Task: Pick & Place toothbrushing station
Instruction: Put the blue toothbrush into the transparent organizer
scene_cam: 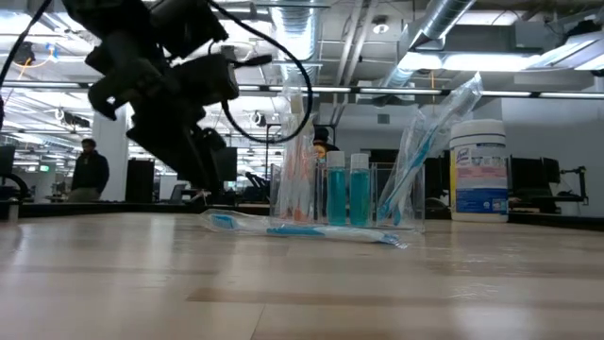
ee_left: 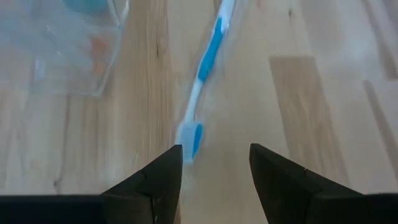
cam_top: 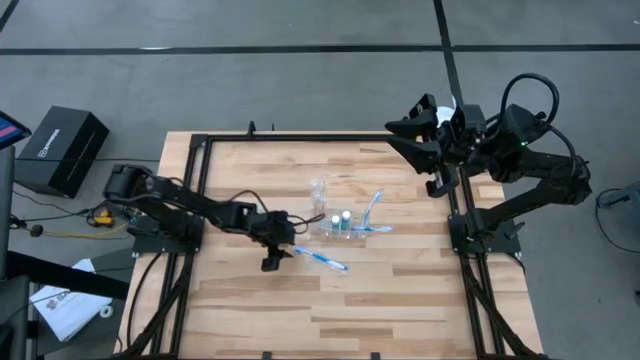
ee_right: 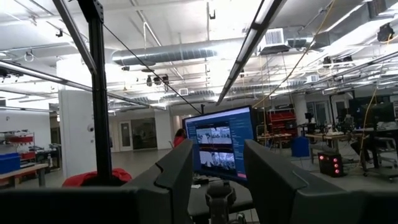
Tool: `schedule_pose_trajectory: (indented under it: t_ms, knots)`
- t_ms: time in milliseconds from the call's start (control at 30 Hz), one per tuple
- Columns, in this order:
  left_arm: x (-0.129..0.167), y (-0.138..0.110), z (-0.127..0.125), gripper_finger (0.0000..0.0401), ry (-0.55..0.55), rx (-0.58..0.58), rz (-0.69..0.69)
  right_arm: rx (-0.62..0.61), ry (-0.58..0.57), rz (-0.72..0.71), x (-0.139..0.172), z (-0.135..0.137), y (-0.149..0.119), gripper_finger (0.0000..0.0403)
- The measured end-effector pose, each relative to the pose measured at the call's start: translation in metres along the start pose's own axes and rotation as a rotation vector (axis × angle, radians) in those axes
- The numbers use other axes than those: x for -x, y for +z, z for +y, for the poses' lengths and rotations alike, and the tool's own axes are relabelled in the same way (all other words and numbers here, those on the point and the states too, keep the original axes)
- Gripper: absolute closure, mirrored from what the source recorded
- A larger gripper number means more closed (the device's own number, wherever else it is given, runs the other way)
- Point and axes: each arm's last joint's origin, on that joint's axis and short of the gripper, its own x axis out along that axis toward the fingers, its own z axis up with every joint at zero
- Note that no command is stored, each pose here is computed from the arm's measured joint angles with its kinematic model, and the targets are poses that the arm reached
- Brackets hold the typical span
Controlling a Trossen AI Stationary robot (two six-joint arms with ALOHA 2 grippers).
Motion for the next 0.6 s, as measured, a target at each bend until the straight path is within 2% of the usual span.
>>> schedule_pose_trajectory:
  t_ms: [600]
  knots:
    - [-0.016, -0.007, 0.004, 0.022, 0.043, -0.062, 0.054, -0.004, -0.002, -0.004, 0.0, 0.0, 0.0, 0.027]
